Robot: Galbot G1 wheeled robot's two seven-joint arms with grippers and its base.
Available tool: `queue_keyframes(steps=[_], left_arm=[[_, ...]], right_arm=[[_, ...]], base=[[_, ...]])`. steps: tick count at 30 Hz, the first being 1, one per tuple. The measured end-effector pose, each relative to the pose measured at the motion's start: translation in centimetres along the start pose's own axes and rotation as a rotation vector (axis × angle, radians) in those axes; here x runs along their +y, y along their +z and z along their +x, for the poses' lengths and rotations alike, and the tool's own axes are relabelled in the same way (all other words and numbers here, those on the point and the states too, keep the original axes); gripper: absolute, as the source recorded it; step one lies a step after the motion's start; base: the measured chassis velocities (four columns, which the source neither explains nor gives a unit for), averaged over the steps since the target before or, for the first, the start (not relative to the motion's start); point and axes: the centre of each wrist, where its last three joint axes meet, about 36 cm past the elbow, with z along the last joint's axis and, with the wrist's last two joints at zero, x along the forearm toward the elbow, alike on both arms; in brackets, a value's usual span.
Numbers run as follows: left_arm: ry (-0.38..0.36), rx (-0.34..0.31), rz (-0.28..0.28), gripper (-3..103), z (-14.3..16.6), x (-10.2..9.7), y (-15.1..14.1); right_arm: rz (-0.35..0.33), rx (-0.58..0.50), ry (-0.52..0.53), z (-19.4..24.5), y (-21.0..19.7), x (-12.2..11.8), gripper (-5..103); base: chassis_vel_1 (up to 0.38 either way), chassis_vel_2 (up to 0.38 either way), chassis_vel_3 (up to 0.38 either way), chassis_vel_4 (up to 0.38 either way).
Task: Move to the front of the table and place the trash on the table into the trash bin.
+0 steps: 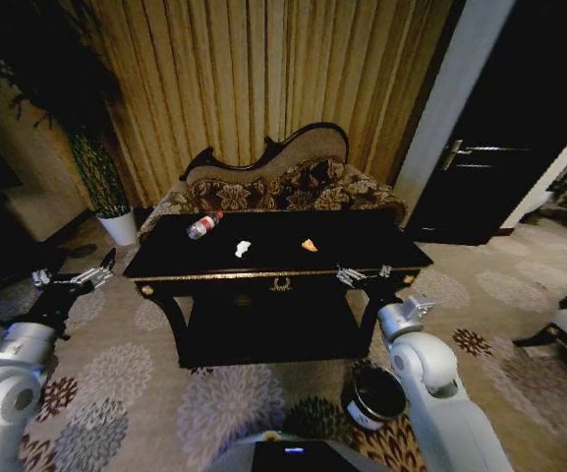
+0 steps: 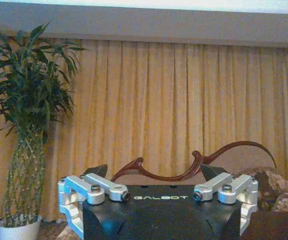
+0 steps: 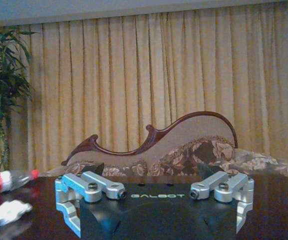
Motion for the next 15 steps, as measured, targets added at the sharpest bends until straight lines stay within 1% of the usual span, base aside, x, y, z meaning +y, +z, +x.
queue_keyframes(steps=[11, 12, 13, 14, 15], left_arm=[[0.006, 0.000, 0.006, 100, 0.10, -0.17, 0.05], [0.007, 0.022, 0.016, 100, 0.10, -0.33, 0.29], [-0.005, 0.060, 0.025, 100, 0.10, -0.51, 0.54], [-0.005, 0.060, 0.025, 100, 0.10, -0.51, 0.54], [-0.019, 0.107, 0.037, 100, 0.11, -0.72, 0.88]], right_arm=[[0.010, 0.006, 0.000, 0.49, 0.03, 0.28, 100], [0.010, 0.010, -0.001, 0.69, 0.03, 0.38, 100], [0.012, 0.014, -0.001, 0.78, 0.06, 0.41, 100], [0.012, 0.014, -0.001, 0.78, 0.06, 0.41, 100], [0.015, 0.017, 0.000, 0.80, 0.06, 0.35, 100]], base=[[-0.338, 0.326, 0.344, -0.331], [-0.209, 0.259, 0.251, -0.251], [-0.140, 0.178, 0.145, -0.251], [-0.140, 0.178, 0.145, -0.251], [-0.140, 0.068, 0.050, -0.133]])
